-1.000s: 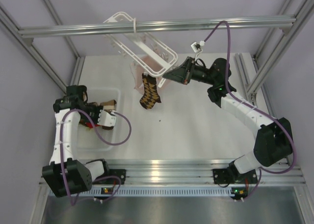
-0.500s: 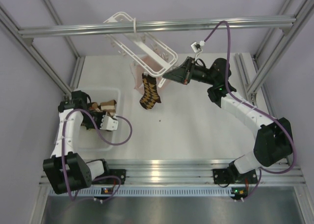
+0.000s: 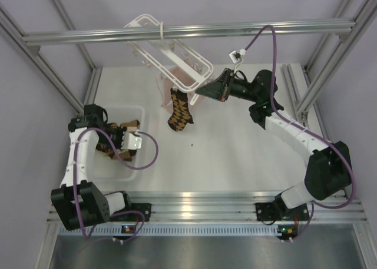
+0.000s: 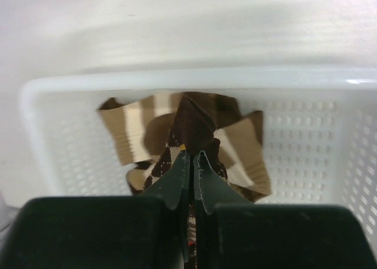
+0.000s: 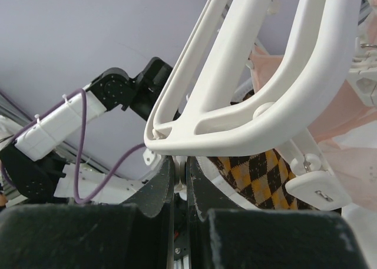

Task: Clip the socks to the hanger
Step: Clamp the sock onto the hanger.

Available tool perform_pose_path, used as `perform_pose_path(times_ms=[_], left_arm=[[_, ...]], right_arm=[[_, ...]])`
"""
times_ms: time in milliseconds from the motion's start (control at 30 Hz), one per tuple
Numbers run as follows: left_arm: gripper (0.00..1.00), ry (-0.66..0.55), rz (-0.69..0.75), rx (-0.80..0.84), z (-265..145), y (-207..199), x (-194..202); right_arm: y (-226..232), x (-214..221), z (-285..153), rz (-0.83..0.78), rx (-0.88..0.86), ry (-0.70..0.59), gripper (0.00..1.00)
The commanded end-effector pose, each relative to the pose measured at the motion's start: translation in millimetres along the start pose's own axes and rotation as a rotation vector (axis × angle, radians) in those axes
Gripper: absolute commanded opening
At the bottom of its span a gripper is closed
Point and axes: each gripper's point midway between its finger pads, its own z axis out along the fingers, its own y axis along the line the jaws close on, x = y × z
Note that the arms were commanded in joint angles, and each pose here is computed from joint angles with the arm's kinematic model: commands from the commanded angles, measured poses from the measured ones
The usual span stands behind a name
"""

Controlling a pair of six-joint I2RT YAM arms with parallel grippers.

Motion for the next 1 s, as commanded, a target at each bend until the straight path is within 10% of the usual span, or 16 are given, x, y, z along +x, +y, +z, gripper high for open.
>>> perform_pose_path(times_ms=[0,467,967], left_arm=[[0.00,-0.180,-0.080,-0.209,-35.4,57.8,-43.6],[0.00,-0.815,-0.617,-0.532,-136.3,82.0,-182.1],[0.00,-0.908,-0.566,-0.447,-104.0,99.7,-270.3]], right_arm=[[8.1,-16.6,2.8,-0.055,-0.011,-0.037,0.00],[-6.6,-33.8,5.5,-0.040,0.084,-0.115,0.00],[-13.5,-40.4,9.4,0.061,0.103,-0.159,0.00]])
